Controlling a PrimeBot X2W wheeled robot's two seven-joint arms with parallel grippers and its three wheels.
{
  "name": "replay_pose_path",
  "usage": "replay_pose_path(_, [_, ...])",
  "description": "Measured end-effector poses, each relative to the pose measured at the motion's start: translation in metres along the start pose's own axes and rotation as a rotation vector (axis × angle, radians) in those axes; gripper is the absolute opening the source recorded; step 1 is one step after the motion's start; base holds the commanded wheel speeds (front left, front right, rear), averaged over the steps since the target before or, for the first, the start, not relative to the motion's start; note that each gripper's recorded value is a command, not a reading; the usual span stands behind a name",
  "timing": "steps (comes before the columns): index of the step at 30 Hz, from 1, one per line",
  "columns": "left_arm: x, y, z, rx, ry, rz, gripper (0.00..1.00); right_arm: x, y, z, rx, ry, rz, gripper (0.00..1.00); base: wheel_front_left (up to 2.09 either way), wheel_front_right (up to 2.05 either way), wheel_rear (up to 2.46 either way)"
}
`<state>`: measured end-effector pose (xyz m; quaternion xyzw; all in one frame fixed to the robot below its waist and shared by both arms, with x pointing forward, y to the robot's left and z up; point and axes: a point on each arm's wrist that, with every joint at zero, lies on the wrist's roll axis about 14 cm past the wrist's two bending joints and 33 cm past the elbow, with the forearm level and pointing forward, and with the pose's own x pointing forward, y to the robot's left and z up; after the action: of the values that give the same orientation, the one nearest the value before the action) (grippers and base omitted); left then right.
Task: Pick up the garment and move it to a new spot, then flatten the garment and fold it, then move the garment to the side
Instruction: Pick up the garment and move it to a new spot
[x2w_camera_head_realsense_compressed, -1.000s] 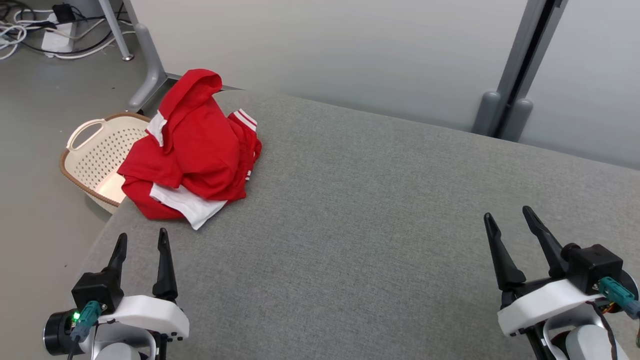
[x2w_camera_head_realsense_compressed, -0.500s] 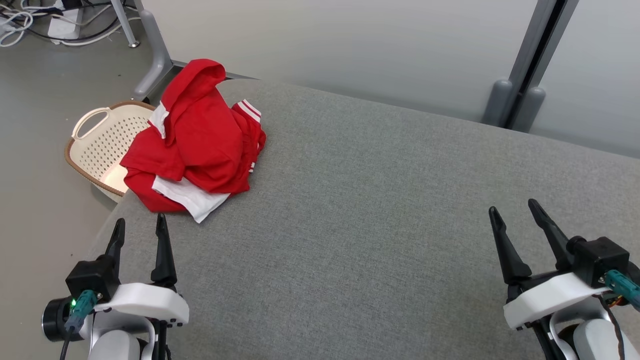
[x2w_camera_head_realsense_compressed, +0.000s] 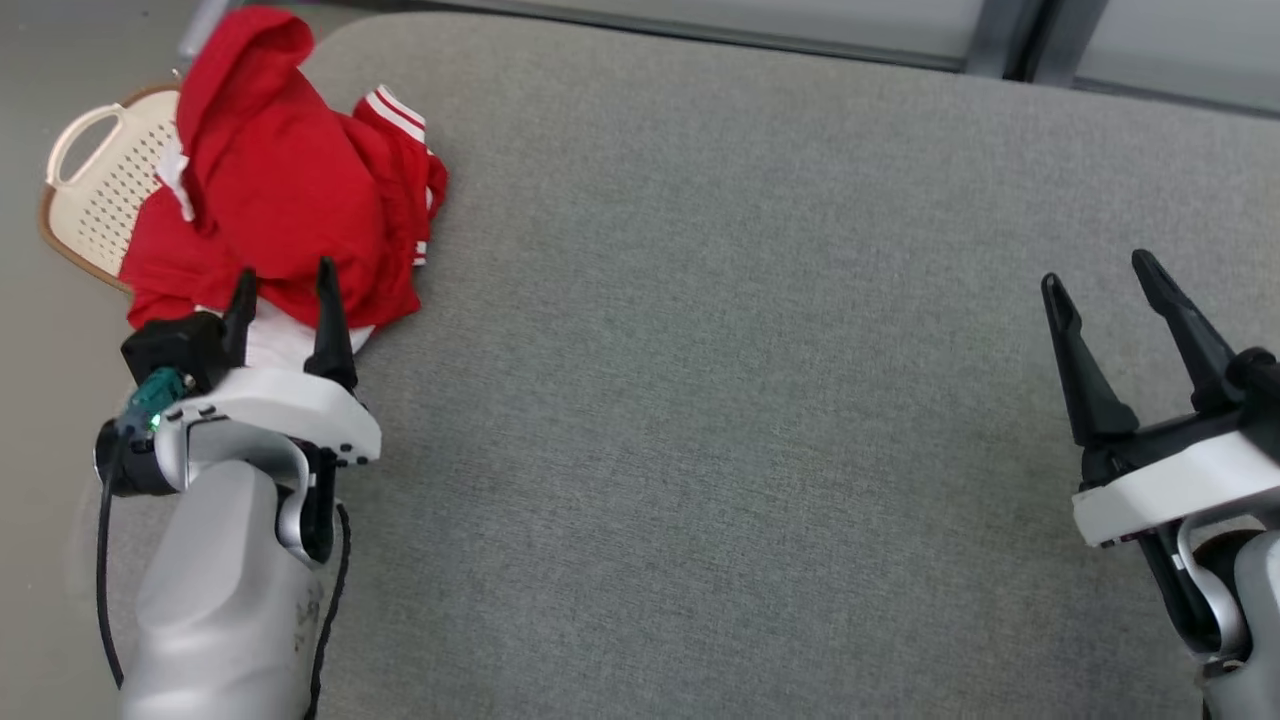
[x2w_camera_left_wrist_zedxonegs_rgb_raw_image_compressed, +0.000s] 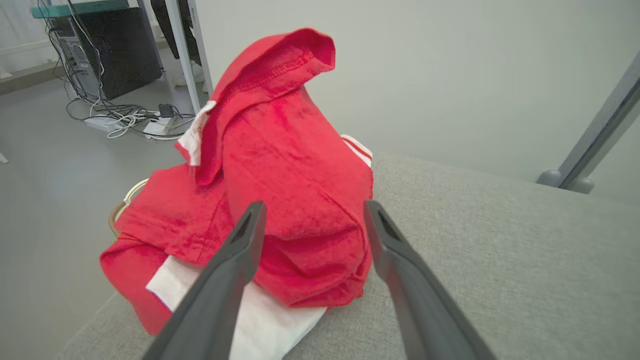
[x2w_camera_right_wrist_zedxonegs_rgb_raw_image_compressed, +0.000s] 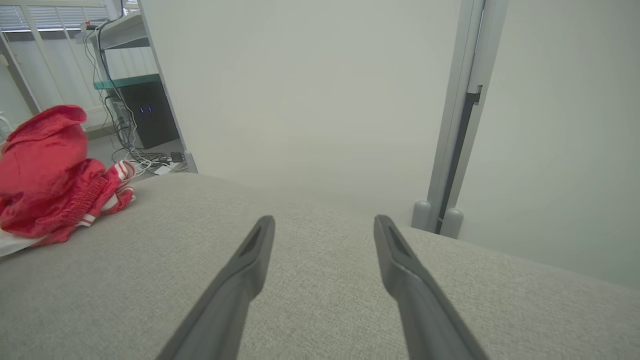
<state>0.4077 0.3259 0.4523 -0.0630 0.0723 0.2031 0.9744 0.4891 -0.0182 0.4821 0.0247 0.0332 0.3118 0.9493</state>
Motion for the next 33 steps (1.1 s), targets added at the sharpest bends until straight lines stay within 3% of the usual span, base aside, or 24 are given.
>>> replay_pose_path(9, [0.049, -0.006, -0.059, 0.013, 0.226, 0.033, 1.00, 0.001, -0.041, -0.039, 0.025, 0.068, -0.063, 1.00, 0.00, 0.00, 0.00])
replay_pose_path(10, [0.052, -0.007, -0.064, 0.015, 0.243, 0.035, 0.96, 0.000, -0.044, -0.041, 0.027, 0.073, -0.071, 1.00, 0.00, 0.00, 0.00])
replay_pose_path(11, [0.054, -0.007, -0.066, 0.022, 0.252, 0.042, 0.18, -0.001, -0.046, -0.044, 0.032, 0.079, -0.077, 1.00, 0.00, 0.00, 0.00])
replay_pose_path(12, [0.057, -0.006, -0.067, 0.026, 0.257, 0.043, 0.00, -0.003, -0.048, -0.046, 0.033, 0.085, -0.082, 1.00, 0.00, 0.00, 0.00])
replay_pose_path(16, [0.062, 0.002, -0.057, 0.043, 0.232, 0.062, 0.00, -0.005, -0.051, -0.044, 0.034, 0.077, -0.095, 1.00, 0.00, 0.00, 0.00])
replay_pose_path(21, [0.067, 0.004, -0.002, 0.065, 0.048, 0.049, 0.00, -0.007, -0.050, -0.032, 0.035, 0.043, -0.109, 1.00, 0.00, 0.00, 0.00])
replay_pose_path(33, [-0.007, -0.024, 0.053, 0.108, -0.221, -0.068, 0.00, -0.031, -0.034, -0.005, 0.042, -0.008, -0.138, 1.00, 0.00, 0.00, 0.00])
